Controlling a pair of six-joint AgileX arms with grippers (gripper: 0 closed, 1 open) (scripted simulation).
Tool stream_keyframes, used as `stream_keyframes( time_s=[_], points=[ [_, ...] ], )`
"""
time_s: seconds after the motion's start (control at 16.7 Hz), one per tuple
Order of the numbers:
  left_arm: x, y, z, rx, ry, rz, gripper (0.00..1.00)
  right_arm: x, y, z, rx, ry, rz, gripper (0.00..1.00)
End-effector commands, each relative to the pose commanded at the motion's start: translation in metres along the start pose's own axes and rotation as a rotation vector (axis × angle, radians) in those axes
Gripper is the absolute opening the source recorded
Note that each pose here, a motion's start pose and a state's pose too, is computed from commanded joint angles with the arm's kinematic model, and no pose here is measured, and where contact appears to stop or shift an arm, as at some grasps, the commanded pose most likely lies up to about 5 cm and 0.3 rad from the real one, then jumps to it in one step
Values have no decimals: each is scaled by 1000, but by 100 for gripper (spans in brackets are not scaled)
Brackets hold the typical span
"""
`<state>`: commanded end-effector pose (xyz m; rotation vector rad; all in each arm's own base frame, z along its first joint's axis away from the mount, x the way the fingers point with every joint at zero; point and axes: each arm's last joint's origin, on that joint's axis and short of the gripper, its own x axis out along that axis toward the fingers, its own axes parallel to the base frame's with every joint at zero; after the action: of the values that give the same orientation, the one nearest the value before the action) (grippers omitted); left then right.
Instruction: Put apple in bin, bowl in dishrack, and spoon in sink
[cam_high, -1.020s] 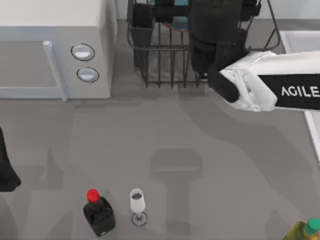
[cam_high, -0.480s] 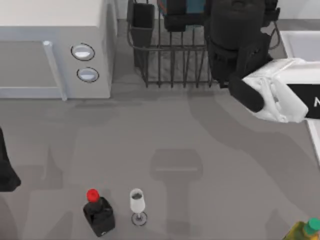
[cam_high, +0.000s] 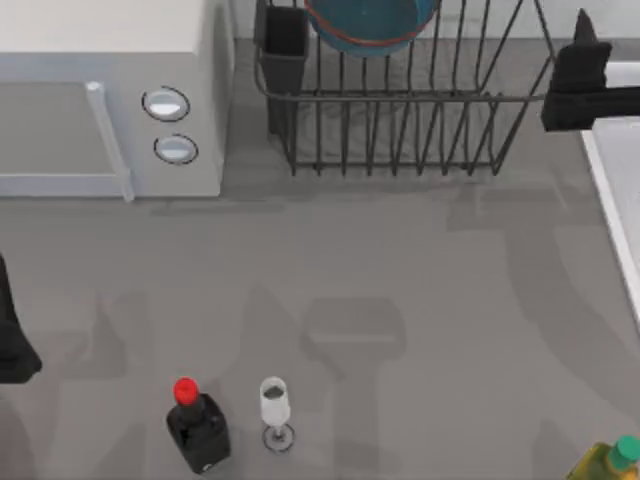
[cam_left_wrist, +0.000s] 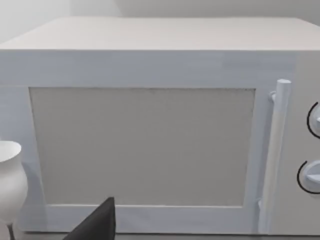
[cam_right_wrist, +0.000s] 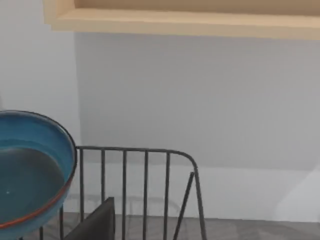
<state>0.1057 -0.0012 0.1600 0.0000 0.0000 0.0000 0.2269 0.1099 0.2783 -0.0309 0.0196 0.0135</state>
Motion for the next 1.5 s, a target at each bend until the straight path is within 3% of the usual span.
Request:
stream_keyframes(
  time_s=[0.24,0.48,0.78,1.2,1.32,1.5],
  points=[
    [0,0,0,0,0,0,100,-71,-62,-22,30,-72,-15,100],
    [0,0,0,0,0,0,100,-109,-91,-69,31,-91,-21,100],
    [0,0,0,0,0,0,100,-120,-104,-118,29,-32,-15,100],
    [0,0,0,0,0,0,100,-120,-106,-123,30,-20,-12,100],
    [0,0,0,0,0,0,100,-119,-107,-124,2,27,-27,100],
    [0,0,0,0,0,0,100,-116,-113,-120,-112,186,-56,100]
  ],
)
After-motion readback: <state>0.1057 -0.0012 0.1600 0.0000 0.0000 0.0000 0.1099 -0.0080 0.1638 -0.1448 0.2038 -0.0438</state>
